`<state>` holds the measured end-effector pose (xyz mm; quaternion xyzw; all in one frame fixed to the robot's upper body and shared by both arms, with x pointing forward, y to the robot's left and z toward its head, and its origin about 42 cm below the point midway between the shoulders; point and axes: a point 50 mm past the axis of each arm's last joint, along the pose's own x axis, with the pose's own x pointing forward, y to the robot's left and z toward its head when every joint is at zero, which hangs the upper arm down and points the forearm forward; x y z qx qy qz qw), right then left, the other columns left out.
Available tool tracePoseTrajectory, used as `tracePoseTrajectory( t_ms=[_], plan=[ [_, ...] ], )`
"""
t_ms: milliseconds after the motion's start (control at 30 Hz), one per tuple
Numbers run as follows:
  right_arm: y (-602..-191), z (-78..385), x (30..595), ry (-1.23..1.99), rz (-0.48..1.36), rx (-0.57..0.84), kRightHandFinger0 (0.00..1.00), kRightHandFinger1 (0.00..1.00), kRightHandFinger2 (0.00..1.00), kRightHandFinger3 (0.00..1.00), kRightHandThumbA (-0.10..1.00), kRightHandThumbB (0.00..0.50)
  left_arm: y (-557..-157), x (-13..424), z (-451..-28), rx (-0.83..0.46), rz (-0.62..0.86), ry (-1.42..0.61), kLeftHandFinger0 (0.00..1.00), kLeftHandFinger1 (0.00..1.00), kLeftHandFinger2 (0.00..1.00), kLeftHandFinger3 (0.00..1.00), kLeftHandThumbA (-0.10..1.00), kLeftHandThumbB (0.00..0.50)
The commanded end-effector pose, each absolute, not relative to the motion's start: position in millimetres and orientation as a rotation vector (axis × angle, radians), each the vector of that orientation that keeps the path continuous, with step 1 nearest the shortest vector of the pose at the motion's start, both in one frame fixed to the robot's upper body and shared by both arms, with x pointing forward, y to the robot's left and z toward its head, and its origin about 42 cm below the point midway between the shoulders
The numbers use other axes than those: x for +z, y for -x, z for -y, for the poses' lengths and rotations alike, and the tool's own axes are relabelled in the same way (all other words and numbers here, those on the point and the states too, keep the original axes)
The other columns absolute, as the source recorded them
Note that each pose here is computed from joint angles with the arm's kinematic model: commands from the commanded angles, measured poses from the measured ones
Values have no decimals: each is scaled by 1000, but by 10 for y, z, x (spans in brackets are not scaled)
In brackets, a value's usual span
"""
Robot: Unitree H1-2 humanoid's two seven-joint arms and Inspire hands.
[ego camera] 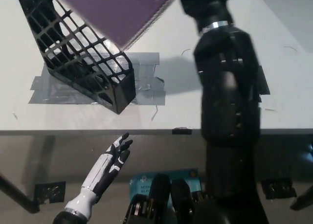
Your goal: A shelf with a book inside it is placed on the center of the desk infront of the robot. The robot uses its right hand to grab the book, take it out and hand it to a person.
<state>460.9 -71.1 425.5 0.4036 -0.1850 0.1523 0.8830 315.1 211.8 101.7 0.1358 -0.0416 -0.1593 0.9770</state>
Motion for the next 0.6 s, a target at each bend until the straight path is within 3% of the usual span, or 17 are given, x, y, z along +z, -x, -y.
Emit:
tracePoseTrajectory(
  t_ms=[0,267,567],
  plan=[
    [-4425,1202,4795,-1101,518,366,0,0,0,0,1000,7,-3160,1131,-2148,-335,145,-296,1000,1000,979,1000,948,261],
    [-4549,1730,4127,-1225,395,250,0,0,0,0,1000,0,-3154,1124,-2187,-314,149,-283,1000,1000,945,1000,934,253],
    [-4612,1814,3514,-1309,233,120,0,0,0,25,1000,0,-3135,1125,-2253,-295,151,-303,1000,987,946,1000,955,238]
  ],
)
